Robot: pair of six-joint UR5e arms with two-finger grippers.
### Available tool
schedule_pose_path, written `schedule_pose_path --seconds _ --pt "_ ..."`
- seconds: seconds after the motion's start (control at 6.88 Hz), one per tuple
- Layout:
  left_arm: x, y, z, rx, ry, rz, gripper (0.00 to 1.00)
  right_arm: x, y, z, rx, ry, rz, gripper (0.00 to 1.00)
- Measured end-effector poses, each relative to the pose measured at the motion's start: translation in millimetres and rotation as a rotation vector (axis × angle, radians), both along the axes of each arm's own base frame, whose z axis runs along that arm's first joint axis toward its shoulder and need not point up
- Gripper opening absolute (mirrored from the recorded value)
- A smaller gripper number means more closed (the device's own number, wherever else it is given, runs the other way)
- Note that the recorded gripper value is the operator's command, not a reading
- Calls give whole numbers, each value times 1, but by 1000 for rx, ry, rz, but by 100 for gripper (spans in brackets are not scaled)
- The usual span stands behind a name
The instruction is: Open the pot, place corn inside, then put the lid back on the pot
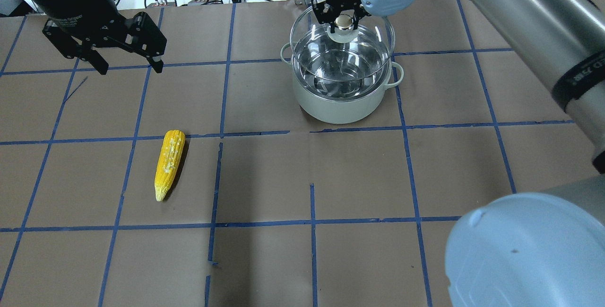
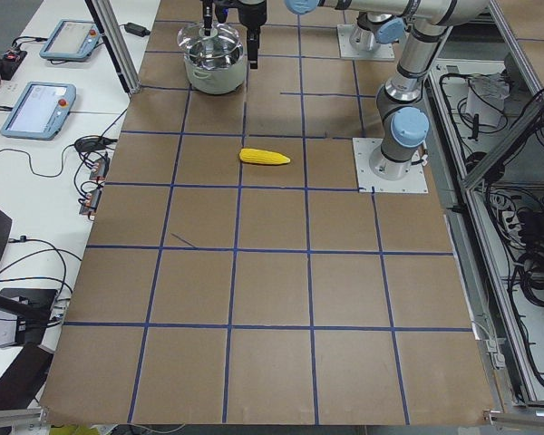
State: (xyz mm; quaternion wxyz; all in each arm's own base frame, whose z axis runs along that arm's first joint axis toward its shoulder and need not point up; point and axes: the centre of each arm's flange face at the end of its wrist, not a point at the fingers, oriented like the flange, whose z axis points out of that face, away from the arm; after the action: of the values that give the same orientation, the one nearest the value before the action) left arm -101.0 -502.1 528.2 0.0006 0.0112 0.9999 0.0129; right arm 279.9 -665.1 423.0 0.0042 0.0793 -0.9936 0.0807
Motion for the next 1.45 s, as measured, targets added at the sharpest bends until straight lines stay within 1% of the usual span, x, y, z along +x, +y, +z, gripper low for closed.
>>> schedule_pose_path --seconds 0.15,0.29,0.44,0.58,0.73,0.87,1.02,1.16,1.45 --pt "0 1 -3 7 -4 0 100 -32 1 34 14 16 16 8" --pt "2 2 -6 15 -6 -4 100 -86 0 64 30 29 16 8" --pt "8 -1 -16 35 -2 -27 100 -149 -1 83 46 41 27 8" --pt "16 -16 -41 55 6 -63 100 -208 -2 89 69 37 9 8" --pt "23 -35 -74 70 10 -87 100 -258 -3 87 92 21 -35 8" --pt "34 -48 -107 102 18 -97 100 -293 -3 82 105 6 -77 8" --pt "51 -55 -145 140 31 -100 100 -312 -4 79 110 -6 -102 8" --pt "73 -58 -184 158 45 -106 100 -318 -4 77 110 -12 -113 8" --pt "96 -49 -257 164 58 -115 100 -318 -6 75 107 -17 -119 8"
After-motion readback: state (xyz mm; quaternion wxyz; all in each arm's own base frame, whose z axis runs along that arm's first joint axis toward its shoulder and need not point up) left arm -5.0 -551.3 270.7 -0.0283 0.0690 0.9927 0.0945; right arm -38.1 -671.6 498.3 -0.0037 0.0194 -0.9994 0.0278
